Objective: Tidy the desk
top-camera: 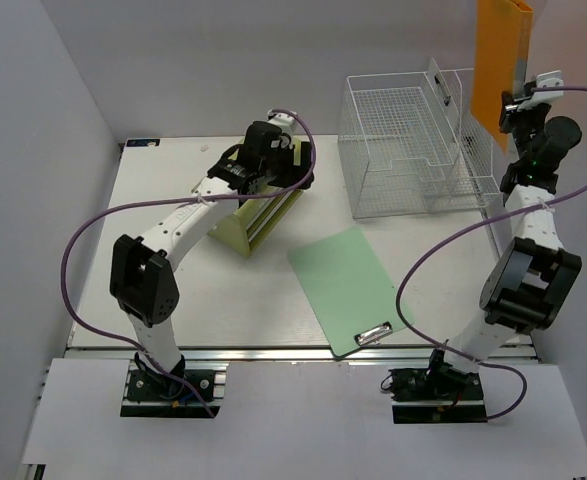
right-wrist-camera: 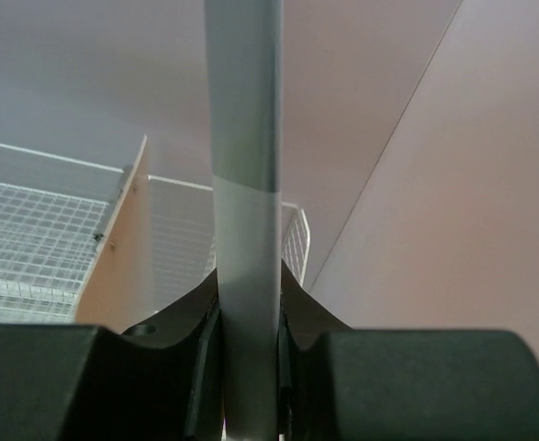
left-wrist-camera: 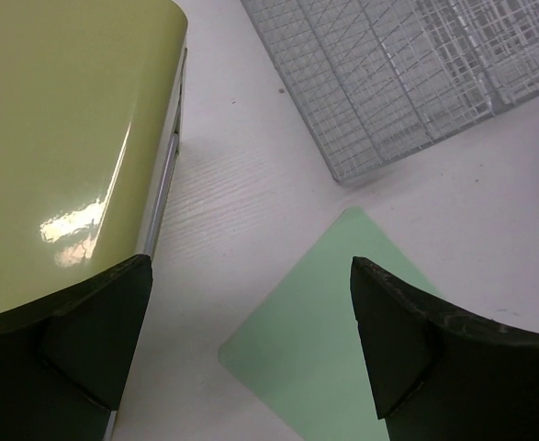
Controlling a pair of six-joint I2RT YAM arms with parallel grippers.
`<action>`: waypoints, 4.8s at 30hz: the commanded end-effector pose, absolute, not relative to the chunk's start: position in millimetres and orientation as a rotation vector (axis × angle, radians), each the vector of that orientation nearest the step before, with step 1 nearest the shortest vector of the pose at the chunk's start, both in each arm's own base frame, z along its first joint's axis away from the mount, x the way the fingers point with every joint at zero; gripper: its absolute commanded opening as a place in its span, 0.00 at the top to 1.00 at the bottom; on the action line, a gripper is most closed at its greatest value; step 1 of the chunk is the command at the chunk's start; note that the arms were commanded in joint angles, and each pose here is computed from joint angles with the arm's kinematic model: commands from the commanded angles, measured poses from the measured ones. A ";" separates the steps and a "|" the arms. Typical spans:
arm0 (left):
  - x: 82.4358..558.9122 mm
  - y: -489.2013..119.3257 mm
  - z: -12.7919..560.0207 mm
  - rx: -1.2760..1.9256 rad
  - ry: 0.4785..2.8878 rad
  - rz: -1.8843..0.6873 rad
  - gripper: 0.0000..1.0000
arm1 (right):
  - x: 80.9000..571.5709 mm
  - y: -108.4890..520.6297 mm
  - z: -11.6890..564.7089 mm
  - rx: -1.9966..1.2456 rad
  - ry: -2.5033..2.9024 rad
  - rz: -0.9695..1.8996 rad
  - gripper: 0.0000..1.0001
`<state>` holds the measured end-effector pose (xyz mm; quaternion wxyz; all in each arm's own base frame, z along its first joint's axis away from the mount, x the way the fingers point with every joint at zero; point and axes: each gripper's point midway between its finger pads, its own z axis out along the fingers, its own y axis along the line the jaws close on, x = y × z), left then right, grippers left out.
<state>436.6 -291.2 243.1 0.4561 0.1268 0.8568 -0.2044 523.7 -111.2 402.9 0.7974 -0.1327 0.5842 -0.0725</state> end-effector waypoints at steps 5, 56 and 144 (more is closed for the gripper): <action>444.3 -293.0 243.2 0.271 2.094 -0.542 0.02 | 540.4 -114.3 446.5 -0.304 1.021 -0.170 1.00; 457.0 -297.0 205.0 0.223 2.200 -0.503 0.02 | 597.6 -139.6 324.6 -0.060 1.054 -0.021 0.96; 333.5 -361.4 87.4 1.148 2.345 -0.576 0.02 | 167.4 80.9 134.5 0.457 2.627 0.590 0.11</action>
